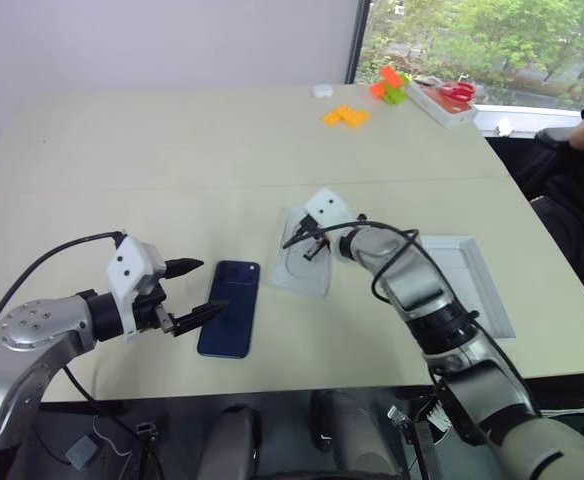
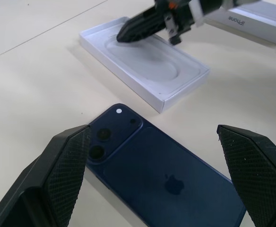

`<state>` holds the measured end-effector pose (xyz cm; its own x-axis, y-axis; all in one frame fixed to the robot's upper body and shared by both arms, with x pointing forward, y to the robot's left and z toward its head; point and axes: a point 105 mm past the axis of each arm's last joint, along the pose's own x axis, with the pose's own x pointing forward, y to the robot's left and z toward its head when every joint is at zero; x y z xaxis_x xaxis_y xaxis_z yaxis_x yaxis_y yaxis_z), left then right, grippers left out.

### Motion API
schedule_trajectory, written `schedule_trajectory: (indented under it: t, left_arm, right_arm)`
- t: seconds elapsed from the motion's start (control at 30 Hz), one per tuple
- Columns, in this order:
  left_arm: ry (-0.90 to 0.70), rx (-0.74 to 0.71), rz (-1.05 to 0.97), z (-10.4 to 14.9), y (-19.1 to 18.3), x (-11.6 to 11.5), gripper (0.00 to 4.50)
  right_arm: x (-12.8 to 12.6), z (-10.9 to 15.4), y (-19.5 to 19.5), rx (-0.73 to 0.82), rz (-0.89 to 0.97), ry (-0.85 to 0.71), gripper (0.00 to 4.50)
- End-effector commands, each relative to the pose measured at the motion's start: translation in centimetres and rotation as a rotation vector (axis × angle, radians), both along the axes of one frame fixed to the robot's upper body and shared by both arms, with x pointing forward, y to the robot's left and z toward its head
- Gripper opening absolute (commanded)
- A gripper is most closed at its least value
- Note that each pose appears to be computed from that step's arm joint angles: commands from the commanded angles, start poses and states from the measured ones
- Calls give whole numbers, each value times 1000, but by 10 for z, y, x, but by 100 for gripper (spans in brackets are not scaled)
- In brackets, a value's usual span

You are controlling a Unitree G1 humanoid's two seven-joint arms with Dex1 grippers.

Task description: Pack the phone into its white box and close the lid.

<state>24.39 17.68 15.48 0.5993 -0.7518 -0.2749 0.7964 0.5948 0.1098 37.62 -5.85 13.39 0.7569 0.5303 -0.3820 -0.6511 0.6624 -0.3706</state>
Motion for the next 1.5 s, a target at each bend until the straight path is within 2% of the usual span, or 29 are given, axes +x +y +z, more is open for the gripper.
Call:
schedule_trajectory:
  t: [0.03,0.27,0.53,0.77,1.1,1.23,1.4,1.5]
  left_arm:
    - [-31,7,9,7,3,0,450]
    - [-33,3,9,6,2,1,450]
    - [-35,1,12,7,2,1,450]
    - [-37,2,13,6,2,2,450]
    - [-68,-3,76,11,14,10,450]
    - [-67,-15,126,9,23,12,450]
    - [-53,-19,169,5,32,12,450]
    - [34,-51,232,-4,42,11,450]
  right_arm:
    - [-27,19,10,39,142,12,3]
    - [-56,-8,11,-107,267,113,3]
    - [-53,-33,-1,-195,228,171,3]
    - [-55,-23,2,-184,264,137,3]
    - [-51,21,7,-139,315,10,3]
    - [-63,22,3,-175,404,-7,3]
    - [-51,13,5,-154,349,11,3]
    - [-45,15,8,-137,331,-10,3]
